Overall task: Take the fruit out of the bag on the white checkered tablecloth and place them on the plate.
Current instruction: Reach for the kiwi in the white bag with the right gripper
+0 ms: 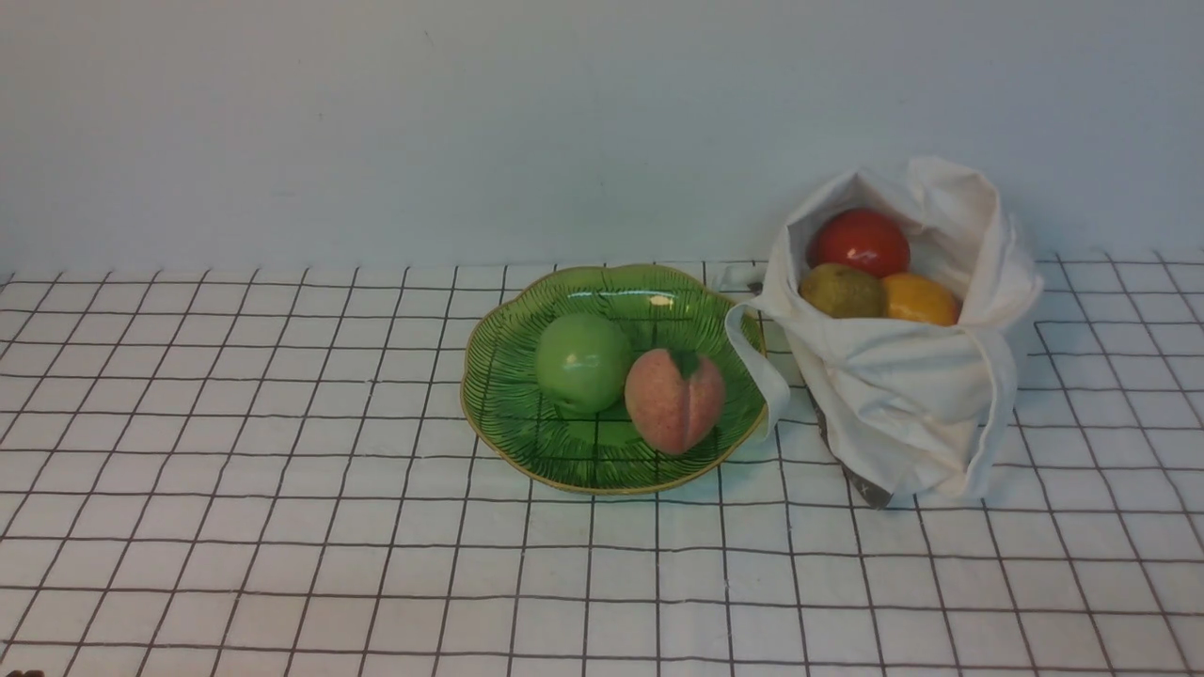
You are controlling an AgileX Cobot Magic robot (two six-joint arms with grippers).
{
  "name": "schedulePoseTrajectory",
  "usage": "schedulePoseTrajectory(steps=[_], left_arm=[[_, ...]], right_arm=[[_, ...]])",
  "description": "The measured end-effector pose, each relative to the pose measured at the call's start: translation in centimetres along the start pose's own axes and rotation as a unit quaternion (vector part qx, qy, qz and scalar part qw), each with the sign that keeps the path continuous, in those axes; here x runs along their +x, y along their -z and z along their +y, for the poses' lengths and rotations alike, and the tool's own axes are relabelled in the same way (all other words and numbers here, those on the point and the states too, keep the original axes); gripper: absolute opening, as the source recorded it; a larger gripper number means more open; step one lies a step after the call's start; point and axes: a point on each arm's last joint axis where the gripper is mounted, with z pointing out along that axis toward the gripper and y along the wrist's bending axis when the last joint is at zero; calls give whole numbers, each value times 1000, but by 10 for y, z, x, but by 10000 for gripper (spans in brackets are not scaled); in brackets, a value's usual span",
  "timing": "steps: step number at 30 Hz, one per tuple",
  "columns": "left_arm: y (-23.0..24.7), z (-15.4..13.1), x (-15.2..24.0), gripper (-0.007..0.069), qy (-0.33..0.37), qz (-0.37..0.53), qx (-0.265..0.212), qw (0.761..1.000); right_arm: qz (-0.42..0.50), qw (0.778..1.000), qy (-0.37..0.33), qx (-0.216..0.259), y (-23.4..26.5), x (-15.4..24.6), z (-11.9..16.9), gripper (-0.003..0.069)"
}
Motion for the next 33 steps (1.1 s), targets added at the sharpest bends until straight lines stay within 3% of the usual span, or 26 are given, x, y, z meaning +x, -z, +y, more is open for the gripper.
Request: schedulePoseTrajectory(steps=[3,5,8,9,11,12,17,21,25,26,27,33], left_arm=[[0,0,0,-8,0,0,0,1000],[0,0,0,-8,0,0,0,1000],[0,0,0,-8,0,0,0,1000],[0,0,0,-8,0,0,0,1000],[0,0,0,-8,0,0,0,1000],[0,0,0,-8,0,0,0,1000],[0,0,0,-8,0,0,0,1000],[0,0,0,-8,0,0,0,1000],[0,0,0,-8,0,0,0,1000],[0,0,0,-8,0,0,0,1000],[0,0,0,-8,0,0,0,1000],[0,0,0,-8,0,0,0,1000]], right_arm=[[-34,988,141,-54,10,-21,50,-14],[-14,972,229,-48,5,-33,80,-14],[65,953,297,7,-16,-36,89,-12],[141,929,337,59,-34,-37,90,-11],[184,911,357,95,-46,-38,87,-10],[261,879,367,155,-72,-39,76,-9],[354,846,334,216,-130,-42,64,26],[388,841,319,202,-173,-43,63,103],[430,817,359,137,-232,-37,63,264],[433,815,359,138,-234,-36,61,264],[442,808,371,117,-256,-31,62,335],[457,794,387,104,-329,-21,46,526]])
